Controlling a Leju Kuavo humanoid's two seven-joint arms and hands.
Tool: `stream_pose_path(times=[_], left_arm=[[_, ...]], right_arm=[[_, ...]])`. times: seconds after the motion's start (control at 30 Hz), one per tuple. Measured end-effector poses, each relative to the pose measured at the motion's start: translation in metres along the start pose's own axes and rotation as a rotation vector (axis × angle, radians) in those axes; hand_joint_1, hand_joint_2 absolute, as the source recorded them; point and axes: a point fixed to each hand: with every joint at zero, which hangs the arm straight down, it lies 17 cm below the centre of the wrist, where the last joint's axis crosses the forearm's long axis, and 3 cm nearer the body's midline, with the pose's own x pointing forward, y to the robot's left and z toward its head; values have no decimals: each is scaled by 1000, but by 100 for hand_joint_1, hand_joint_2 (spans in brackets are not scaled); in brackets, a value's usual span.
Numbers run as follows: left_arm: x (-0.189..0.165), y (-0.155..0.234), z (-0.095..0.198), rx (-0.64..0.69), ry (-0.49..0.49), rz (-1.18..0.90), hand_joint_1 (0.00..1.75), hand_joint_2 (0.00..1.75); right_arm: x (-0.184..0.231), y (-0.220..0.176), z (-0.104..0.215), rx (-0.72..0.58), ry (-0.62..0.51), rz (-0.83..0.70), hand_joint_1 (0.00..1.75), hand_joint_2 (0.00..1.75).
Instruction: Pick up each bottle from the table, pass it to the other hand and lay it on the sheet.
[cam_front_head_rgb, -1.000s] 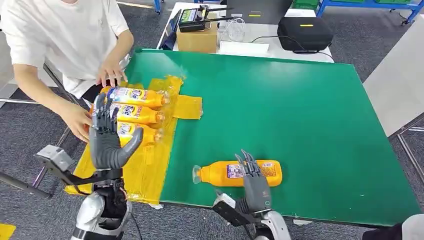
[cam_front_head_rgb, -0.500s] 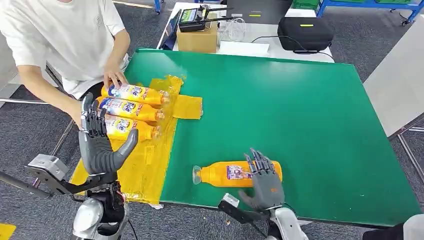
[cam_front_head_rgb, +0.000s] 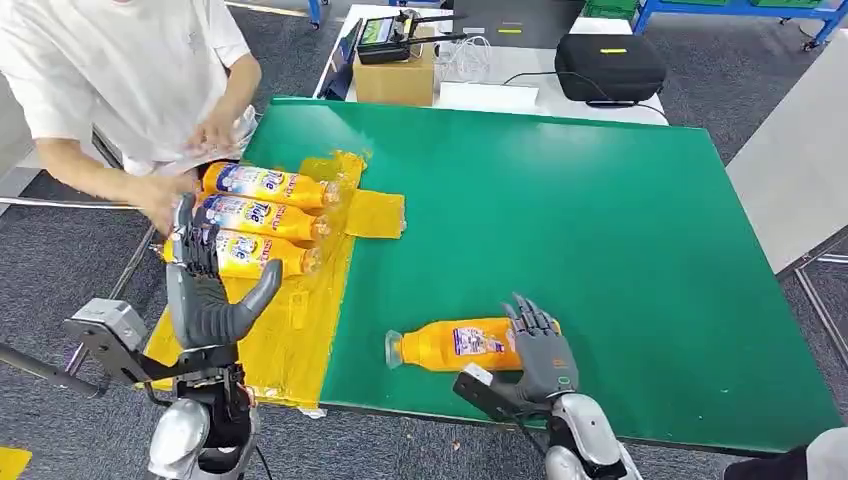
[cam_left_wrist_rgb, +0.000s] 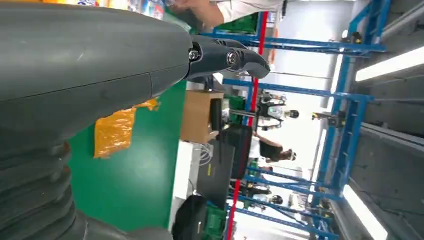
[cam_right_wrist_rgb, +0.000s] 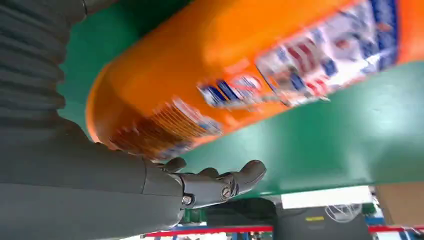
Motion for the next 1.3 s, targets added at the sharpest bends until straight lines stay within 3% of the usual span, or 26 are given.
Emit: stream_pose_path(times=[0.2, 0.67, 0.7, 0.73, 0.77, 0.83, 1.13, 1.3], left_arm=[[-10, 1, 1, 1, 36, -4, 0, 175], [-13, -8, 8, -27, 44, -13, 0, 175], [-13, -10, 9, -28, 45, -12, 0, 175], [-13, -10, 9, -28, 45, -12, 0, 175], [-13, -10, 9, -28, 45, -12, 0, 175], [-14, -11, 9, -30, 47, -11, 0, 175], [-26, -21, 7, -50, 83, 13, 0, 175], [-30, -23, 1, -54, 88, 19, 0, 175]], right_arm=[[-26, 15, -2, 92, 53, 46, 0, 175], [-61, 15, -15, 152, 98, 104, 0, 175], [-63, 16, -15, 161, 101, 98, 12, 175], [-64, 17, -15, 170, 103, 90, 140, 175], [-65, 19, -15, 180, 102, 81, 159, 175], [-68, 22, -15, 196, 98, 69, 175, 175], [-89, 33, -19, 263, 124, 27, 169, 175], [-101, 35, -25, 294, 154, 10, 175, 175]])
